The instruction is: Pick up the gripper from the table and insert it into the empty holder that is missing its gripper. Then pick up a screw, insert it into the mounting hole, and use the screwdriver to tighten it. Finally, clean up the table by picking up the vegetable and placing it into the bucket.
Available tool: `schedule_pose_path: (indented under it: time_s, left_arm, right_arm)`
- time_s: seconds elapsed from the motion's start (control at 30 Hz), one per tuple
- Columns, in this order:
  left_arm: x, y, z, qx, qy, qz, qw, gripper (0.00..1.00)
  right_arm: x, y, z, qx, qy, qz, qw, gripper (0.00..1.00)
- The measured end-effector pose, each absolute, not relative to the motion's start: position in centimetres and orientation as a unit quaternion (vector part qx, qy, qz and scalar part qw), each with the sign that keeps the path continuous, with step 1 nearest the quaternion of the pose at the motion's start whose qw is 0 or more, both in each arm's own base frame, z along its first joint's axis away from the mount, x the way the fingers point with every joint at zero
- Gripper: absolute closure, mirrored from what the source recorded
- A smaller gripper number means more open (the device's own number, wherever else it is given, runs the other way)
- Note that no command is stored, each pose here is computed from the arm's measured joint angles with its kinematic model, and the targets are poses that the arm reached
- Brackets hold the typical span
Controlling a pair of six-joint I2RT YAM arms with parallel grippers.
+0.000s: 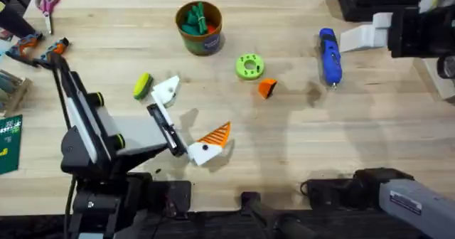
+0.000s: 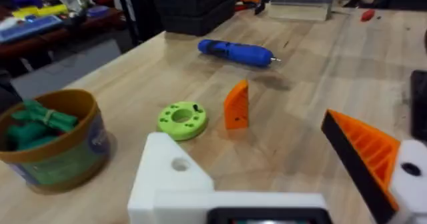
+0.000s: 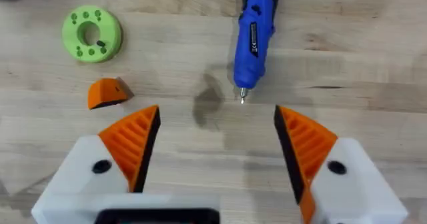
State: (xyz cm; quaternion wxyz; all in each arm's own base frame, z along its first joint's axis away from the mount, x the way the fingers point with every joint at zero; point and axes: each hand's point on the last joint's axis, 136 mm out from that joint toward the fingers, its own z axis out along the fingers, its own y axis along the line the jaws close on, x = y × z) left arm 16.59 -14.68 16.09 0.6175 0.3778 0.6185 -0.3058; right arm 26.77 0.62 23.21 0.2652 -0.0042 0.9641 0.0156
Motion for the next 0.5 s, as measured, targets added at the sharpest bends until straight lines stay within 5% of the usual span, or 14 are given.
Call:
schedule_pose_path:
  time_s: [0.2, 0.5]
  left_arm:
    - [16.88, -14.54, 16.12, 0.311, 0.654, -0.357, 0.590, 0.015]
    - [17.31, -14.25, 16.14, 0.294, 0.662, -0.354, 0.591, 0.015]
  right_arm:
    - [26.77, 0.62, 23.21, -0.004, 0.964, 0.016, 0.265, 0.010]
    - [26.77, 0.62, 23.21, -0.004, 0.964, 0.016, 0.265, 0.008]
